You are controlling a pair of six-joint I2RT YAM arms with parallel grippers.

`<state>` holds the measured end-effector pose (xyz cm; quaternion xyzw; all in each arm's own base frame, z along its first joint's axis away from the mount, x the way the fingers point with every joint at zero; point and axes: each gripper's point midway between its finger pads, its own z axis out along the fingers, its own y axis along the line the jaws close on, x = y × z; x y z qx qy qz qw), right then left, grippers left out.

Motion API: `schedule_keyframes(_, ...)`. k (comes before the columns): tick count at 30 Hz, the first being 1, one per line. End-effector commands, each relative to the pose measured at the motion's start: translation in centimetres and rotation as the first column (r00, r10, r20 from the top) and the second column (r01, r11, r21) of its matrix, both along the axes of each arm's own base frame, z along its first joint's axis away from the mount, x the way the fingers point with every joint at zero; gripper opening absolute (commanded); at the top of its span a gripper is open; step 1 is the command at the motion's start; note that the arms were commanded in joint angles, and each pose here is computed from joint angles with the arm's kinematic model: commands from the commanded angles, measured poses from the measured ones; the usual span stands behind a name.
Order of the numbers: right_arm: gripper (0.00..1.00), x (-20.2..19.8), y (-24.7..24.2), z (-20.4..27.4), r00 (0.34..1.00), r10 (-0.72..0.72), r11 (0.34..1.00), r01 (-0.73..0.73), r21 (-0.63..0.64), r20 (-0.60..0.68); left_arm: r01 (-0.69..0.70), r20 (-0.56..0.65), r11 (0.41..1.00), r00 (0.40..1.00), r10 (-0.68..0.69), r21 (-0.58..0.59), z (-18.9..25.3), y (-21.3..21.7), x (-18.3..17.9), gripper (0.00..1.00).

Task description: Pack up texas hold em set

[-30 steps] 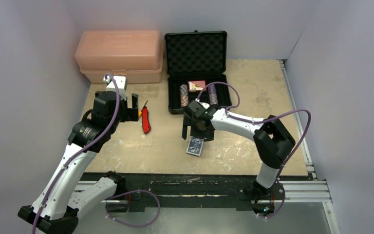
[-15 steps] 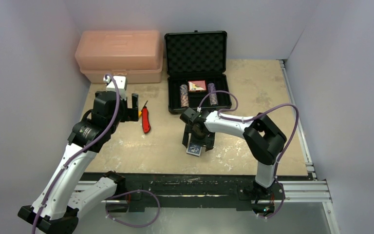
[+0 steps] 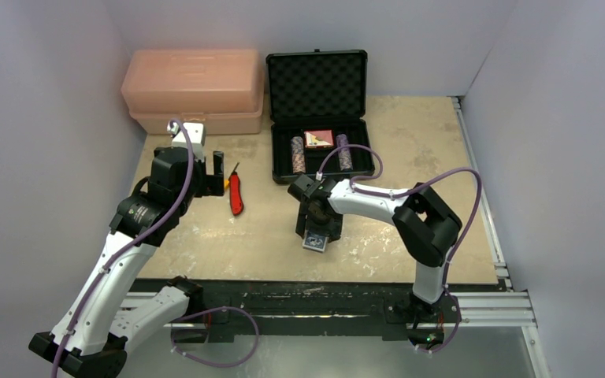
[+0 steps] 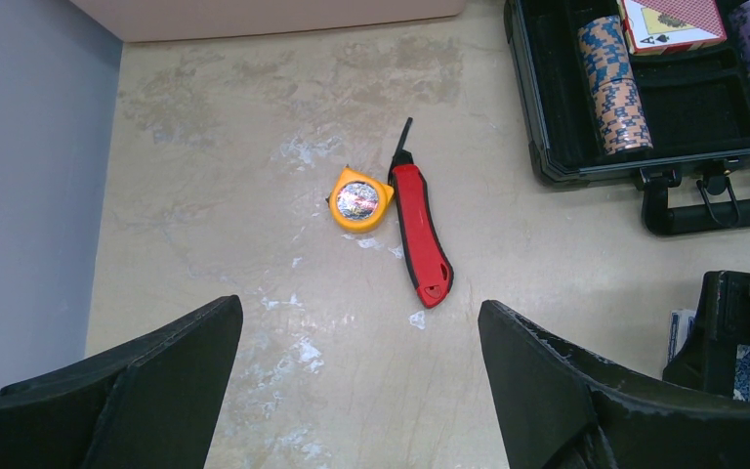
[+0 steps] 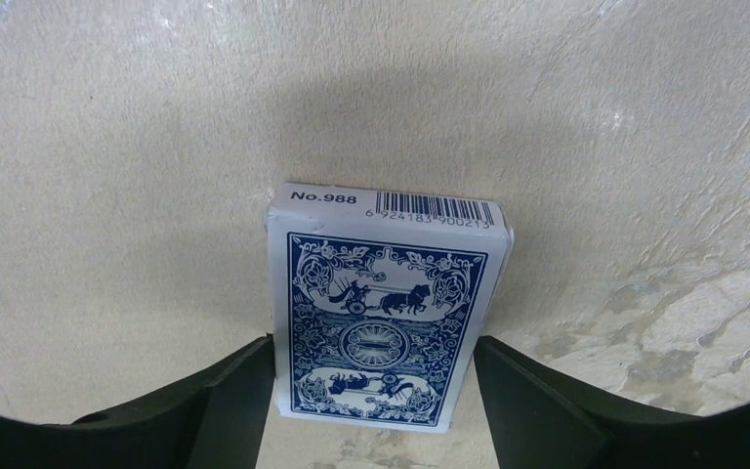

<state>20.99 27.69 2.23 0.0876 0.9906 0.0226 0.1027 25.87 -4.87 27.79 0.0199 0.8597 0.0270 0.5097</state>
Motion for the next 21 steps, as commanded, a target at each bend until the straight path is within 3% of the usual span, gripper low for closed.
schedule_keyframes(1,0.77,1.2,0.0,0.7,0.998,-0.012,0.999,0.013,-0.03,0.054,0.005,0.034,1.0,0.999,-0.005,-0.006,0.8,0.0,0.4,0.91)
schedule_keyframes(3,0.72,1.2,-0.1,0.7,0.998,-0.011,0.999,0.013,-0.038,0.056,0.005,0.035,1.0,0.999,-0.005,-0.006,0.8,0.0,0.4,0.91)
schedule_keyframes(8,0.5,1.4,-0.4,0.5,0.998,0.008,0.999,-0.004,-0.054,0.067,0.006,0.034,1.0,0.999,-0.006,-0.007,0.8,0.0,0.4,0.91)
schedule_keyframes(15,0.04,2.5,-0.1,1.9,0.987,0.113,0.992,-0.107,-0.061,0.117,0.008,0.034,1.0,0.999,-0.008,-0.008,0.8,-0.1,0.4,0.91)
schedule_keyframes(16,0.0,2.9,-0.2,2.4,0.982,0.13,0.99,-0.121,-0.069,0.137,0.008,0.032,1.0,0.999,-0.008,-0.008,0.7,-0.1,0.4,0.91)
schedule_keyframes(21,0.0,5.6,-0.1,6.4,0.936,0.22,0.974,-0.196,-0.113,0.276,0.008,0.032,1.0,0.999,-0.008,-0.009,0.7,-0.1,0.4,0.91)
